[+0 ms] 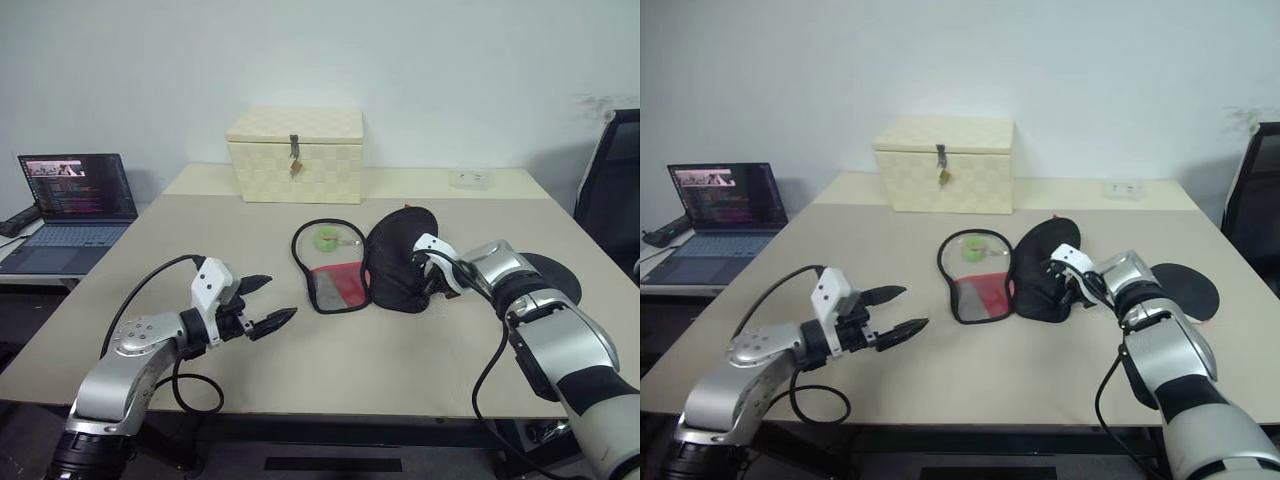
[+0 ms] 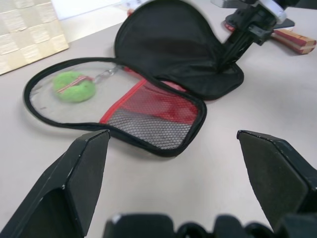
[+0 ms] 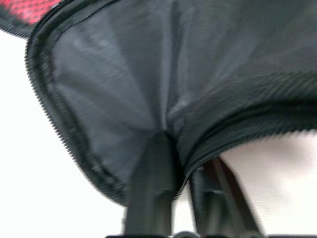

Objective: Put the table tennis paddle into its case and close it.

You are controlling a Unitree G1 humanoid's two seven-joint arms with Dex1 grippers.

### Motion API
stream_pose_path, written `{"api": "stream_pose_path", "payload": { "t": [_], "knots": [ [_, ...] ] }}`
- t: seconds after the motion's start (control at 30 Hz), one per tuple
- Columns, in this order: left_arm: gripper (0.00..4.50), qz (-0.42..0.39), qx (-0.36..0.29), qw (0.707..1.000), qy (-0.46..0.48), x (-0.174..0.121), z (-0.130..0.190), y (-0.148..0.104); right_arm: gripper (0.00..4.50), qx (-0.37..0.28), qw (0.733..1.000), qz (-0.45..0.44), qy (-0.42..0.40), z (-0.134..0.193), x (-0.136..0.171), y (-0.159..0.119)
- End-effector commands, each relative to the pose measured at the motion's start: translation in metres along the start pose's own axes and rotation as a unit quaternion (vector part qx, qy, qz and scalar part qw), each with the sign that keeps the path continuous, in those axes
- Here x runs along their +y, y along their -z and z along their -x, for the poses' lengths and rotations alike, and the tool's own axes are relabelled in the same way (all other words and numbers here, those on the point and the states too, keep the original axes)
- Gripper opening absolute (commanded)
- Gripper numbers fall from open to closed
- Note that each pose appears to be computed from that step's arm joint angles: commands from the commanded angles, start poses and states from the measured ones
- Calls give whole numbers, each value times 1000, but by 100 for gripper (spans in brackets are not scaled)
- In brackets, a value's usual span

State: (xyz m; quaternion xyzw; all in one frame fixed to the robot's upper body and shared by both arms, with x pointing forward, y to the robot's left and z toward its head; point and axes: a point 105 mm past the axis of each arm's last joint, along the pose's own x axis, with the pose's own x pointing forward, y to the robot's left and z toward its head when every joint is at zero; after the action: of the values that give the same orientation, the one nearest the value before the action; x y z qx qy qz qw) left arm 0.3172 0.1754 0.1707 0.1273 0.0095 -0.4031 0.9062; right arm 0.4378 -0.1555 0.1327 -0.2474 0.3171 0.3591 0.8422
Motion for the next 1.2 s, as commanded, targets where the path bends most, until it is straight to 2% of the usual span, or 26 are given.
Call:
{"api": "stream_pose_path", "payload": {
  "t": [0.03,0.27,0.5,0.67,0.8,0.97,1.07,1.2],
  "knots": [
    [450,-22,-18,1000,0,3,-2,-12,207,-22,999,14,37,13,-14,-14],
    [450,-23,-24,999,10,2,-8,-14,447,-36,988,57,137,30,-43,-15],
    [450,-24,-36,999,19,2,-15,-19,447,-43,984,23,173,46,-61,4],
    [450,-24,-43,998,24,0,-18,-22,447,-133,967,-91,195,68,-76,2],
    [450,-24,-46,998,31,-1,-19,-22,447,-157,954,-144,209,77,-80,13],
    [450,-32,-51,997,53,-4,-25,-28,447,-177,886,-285,319,99,-80,55],
    [450,-41,-55,995,67,-4,-28,-33,447,-166,849,-321,385,113,-63,75],
    [450,-52,-58,994,78,-2,-31,-39,447,-160,824,-338,427,119,-32,86]
  ]
}}
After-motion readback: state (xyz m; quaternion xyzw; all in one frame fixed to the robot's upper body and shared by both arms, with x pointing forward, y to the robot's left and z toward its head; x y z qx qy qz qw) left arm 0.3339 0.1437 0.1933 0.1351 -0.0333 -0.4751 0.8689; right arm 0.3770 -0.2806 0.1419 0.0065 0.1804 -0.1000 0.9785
